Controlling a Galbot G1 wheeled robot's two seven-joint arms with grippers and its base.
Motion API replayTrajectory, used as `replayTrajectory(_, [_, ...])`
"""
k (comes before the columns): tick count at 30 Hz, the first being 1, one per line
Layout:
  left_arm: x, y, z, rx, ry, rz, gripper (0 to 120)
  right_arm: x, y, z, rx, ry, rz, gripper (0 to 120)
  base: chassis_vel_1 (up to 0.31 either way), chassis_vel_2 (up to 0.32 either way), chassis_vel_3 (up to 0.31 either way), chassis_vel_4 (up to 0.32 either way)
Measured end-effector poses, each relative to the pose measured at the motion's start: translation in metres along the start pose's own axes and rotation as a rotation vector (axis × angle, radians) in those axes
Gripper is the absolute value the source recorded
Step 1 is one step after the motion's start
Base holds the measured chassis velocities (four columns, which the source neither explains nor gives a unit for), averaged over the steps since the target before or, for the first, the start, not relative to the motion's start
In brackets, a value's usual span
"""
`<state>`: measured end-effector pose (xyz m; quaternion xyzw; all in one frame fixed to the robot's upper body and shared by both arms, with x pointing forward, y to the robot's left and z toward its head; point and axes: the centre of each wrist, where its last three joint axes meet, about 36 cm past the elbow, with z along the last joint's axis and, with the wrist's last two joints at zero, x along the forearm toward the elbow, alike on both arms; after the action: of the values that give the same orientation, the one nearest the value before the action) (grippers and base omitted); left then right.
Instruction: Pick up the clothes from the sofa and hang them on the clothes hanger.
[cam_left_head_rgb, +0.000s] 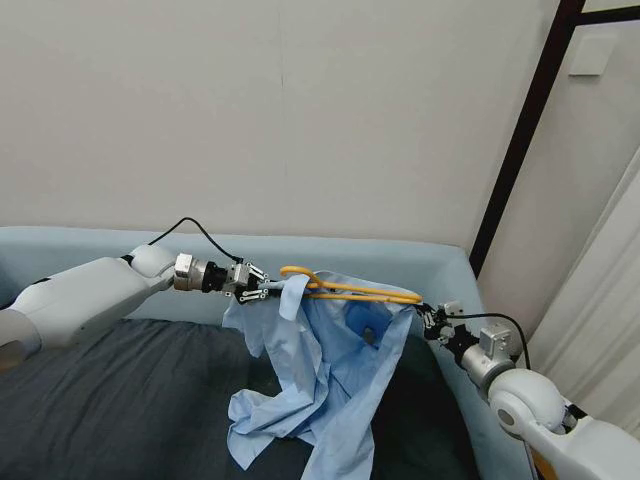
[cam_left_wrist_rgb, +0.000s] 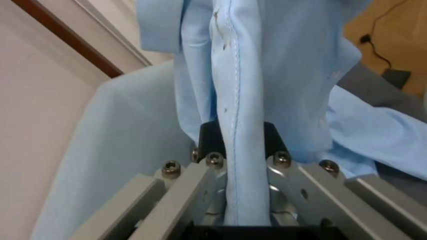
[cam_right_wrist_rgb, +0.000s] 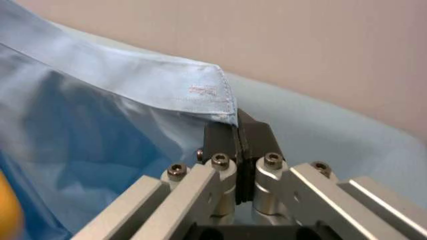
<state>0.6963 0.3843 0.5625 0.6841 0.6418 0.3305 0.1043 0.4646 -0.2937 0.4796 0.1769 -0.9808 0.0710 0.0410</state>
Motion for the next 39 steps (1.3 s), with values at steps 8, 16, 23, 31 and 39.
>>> replayTrajectory(8, [0.011,0.011,0.0,0.022,0.08,0.056,1,0.013,0.005,-0.016,0.13,-0.091,-0.065,0,0.0,0.0,0.0,0.0])
replayTrajectory(16, [0.018,0.041,-0.016,0.014,0.195,0.071,1,0.017,-0.002,-0.02,0.295,-0.211,-0.097,0,0.0,0.0,0.0,0.0])
replayTrajectory(23, [0.028,0.048,-0.016,0.011,0.231,0.059,1,0.021,-0.006,-0.011,0.364,-0.236,-0.11,0,0.0,0.0,0.0,0.0])
replayTrajectory(31, [0.02,0.046,-0.015,0.052,0.255,0.033,1,0.032,0.014,-0.035,0.328,-0.279,-0.168,0,0.0,0.0,0.0,0.0])
replayTrajectory(39, [-0.005,0.04,-0.025,0.124,0.184,-0.027,1,0.039,0.027,-0.054,0.315,-0.265,-0.21,0,0.0,0.0,0.0,0.0])
